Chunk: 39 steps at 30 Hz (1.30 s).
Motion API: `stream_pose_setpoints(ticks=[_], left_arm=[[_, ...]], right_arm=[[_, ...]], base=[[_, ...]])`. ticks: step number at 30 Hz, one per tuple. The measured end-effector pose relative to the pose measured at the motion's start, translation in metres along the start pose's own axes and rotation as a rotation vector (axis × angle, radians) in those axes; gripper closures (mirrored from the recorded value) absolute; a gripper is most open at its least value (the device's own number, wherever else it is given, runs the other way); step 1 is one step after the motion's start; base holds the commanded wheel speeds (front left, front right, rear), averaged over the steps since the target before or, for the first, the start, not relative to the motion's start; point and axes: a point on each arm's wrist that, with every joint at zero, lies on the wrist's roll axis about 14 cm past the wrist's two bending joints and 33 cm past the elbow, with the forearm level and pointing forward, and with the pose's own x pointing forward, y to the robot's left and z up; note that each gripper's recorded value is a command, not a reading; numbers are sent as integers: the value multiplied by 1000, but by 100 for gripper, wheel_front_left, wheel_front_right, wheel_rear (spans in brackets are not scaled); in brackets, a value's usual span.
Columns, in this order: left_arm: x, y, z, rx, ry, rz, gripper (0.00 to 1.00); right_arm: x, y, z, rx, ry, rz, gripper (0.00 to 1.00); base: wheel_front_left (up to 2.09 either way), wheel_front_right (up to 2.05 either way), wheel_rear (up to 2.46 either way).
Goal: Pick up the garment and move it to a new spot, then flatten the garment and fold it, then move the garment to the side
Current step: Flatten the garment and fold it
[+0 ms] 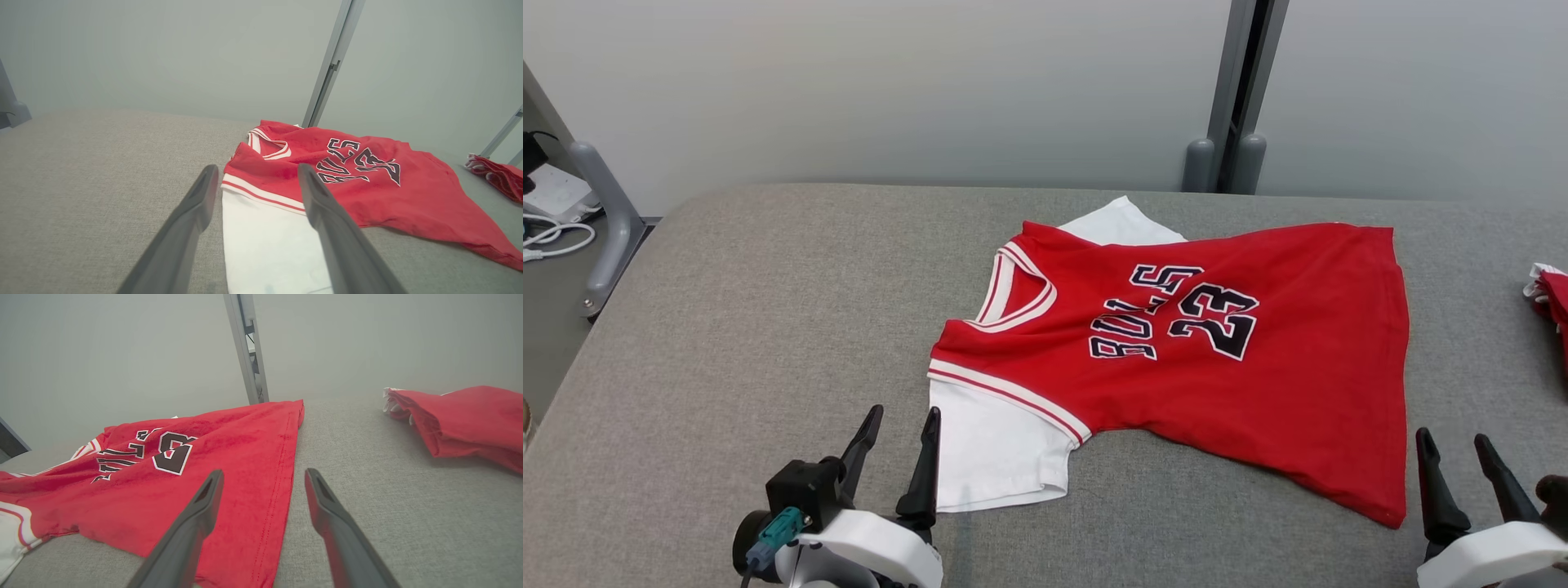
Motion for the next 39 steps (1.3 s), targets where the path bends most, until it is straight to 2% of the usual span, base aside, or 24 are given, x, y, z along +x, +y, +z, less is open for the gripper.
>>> stream_pose_setpoints(ticks=[8,21,30,31,32,33,34,35,39], left_arm=[[-1,-1,-3,0,10,-4,0],[-2,4,-10,2,31,12,0],[-3,13,-8,5,28,42,0],[-4,14,-8,4,28,43,0],[-4,14,-8,4,28,44,0],[-4,14,-8,4,28,45,0],[-4,14,-8,4,27,45,0],[-4,14,-8,5,26,46,0],[-5,14,-8,5,27,43,0]], right_arm=[[-8,-2,-23,22,66,-22,0],[-9,-1,-75,215,222,-97,0],[-4,12,-94,260,300,-82,0],[-3,14,-95,262,306,-76,6],[-3,16,-95,266,311,-68,53],[-2,19,-96,268,319,-58,64],[-3,22,-97,268,323,-50,95],[-3,24,-97,266,327,-43,100],[-4,22,-96,248,328,-32,100]], base=[[0,0,0],[0,0,0],[0,0,0],[0,0,0],[0,0,0],[0,0,0],[0,0,0],[0,0,0],[0,0,0]])
